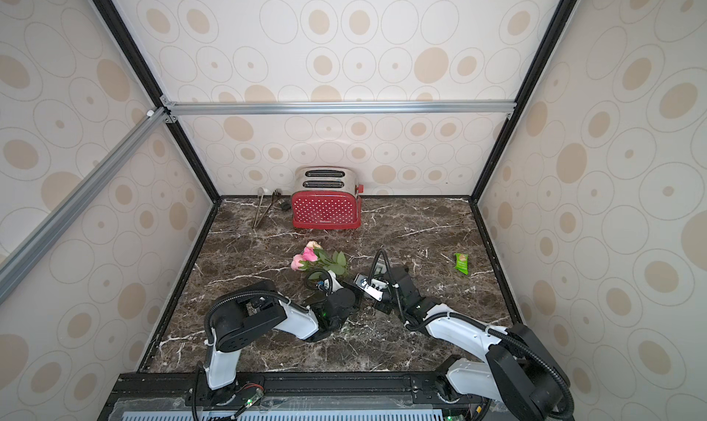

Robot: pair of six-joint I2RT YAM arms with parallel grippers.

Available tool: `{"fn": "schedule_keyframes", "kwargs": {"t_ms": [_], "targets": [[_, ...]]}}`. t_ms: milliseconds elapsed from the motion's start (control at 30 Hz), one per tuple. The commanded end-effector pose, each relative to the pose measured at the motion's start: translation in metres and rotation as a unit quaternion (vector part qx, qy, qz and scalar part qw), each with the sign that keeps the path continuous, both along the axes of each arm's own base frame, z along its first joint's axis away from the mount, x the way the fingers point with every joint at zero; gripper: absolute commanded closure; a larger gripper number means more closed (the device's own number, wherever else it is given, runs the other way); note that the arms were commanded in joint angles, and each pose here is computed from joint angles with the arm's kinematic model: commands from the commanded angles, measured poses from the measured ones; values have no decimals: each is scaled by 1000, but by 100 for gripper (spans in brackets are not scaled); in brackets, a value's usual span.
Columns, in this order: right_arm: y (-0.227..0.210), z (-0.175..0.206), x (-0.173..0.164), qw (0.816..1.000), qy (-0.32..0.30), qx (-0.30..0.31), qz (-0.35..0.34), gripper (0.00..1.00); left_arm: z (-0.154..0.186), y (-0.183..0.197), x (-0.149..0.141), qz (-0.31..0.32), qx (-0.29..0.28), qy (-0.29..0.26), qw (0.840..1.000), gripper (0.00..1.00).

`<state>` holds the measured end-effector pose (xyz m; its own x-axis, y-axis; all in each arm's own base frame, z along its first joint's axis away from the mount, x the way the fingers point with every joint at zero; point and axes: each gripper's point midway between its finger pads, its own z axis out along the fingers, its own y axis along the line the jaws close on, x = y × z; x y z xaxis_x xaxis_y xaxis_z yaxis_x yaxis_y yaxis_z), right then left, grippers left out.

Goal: Wrap bouquets with tape
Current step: Stick the tape to the bouquet.

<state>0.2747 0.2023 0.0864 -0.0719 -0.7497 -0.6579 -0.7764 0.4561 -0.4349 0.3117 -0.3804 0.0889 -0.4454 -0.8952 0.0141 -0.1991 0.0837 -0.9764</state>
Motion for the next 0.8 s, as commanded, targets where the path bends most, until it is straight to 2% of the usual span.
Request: {"fn": "schedule_keyframes", "kwargs": {"t_ms": [0,100,400,433,500,767], "targets": [[7,3,3,1000,-6,-2,14,91,27,-2,4,5,-31,-22,999,100],[7,3,3,1000,-4,-3,15,100,27,-1,4,5,-30,-22,999,100],[6,2,1,1000,0,-2,15,100,29,-1,4,5,-31,-24,999,100],[6,5,2,1000,-4,4,7,80,29,-1,4,6,-31,-24,999,100],[5,11,3,1000,-6,14,-2,67,29,-1,4,5,-30,-24,999,100],[0,19,-1,999,-21,23,-8,59,30,-1,4,6,-29,-26,999,100]]}}
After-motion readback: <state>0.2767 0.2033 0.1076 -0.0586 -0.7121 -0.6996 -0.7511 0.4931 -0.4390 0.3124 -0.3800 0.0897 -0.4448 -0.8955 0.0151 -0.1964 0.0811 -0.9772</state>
